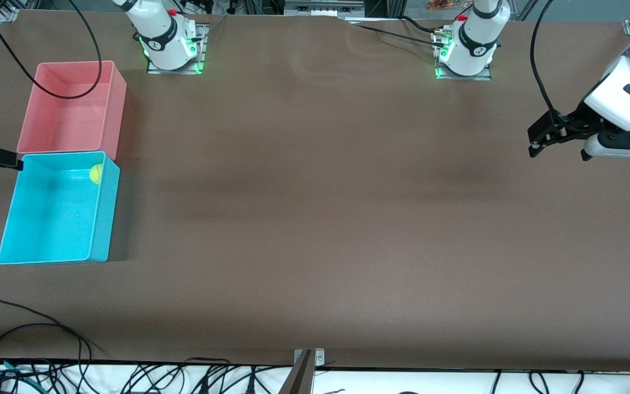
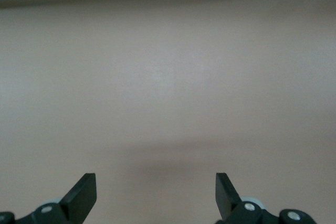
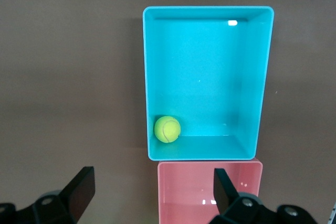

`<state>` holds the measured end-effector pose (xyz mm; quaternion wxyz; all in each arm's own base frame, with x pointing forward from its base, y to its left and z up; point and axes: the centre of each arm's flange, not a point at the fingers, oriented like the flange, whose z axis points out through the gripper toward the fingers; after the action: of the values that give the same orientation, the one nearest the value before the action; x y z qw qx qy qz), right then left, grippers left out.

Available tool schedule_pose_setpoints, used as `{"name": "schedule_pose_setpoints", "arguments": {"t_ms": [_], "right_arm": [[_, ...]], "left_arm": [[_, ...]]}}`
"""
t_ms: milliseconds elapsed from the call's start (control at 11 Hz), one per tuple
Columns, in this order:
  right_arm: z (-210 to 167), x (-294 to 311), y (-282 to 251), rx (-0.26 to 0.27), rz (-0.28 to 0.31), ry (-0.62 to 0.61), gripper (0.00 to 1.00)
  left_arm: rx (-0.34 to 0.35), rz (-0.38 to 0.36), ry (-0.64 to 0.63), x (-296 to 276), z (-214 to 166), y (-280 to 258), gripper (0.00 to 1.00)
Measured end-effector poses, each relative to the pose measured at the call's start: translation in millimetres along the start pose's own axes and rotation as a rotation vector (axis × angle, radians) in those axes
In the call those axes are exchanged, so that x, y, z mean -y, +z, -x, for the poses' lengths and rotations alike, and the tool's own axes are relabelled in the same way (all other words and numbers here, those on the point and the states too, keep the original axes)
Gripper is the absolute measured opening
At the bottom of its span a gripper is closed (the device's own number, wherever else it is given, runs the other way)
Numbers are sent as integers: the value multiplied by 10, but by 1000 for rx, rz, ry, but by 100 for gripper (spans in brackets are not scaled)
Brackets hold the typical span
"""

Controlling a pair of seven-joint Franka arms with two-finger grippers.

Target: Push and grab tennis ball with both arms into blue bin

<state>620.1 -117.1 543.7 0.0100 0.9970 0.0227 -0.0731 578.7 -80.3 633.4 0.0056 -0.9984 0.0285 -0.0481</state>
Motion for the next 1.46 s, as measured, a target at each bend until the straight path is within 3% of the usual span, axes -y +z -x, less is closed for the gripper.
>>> {"name": "schedule_pose_setpoints", "arguments": {"t_ms": [456,730,1095,1460], "right_arm": [[349,343,-623,-137,-11,54,100],[484,797,-404,-190,-24,106,100],[622,1087,-62,-165,-28,71,100],[687,1146,-136,-181,-29,83,100]], "left_arm": [[2,0,-4,22,-1,5,100],[5,-1,-10,60,-1,7,100],[5,-2,-13,76,-1,8,100],[5,-2,-14,79,-1,8,100]]}}
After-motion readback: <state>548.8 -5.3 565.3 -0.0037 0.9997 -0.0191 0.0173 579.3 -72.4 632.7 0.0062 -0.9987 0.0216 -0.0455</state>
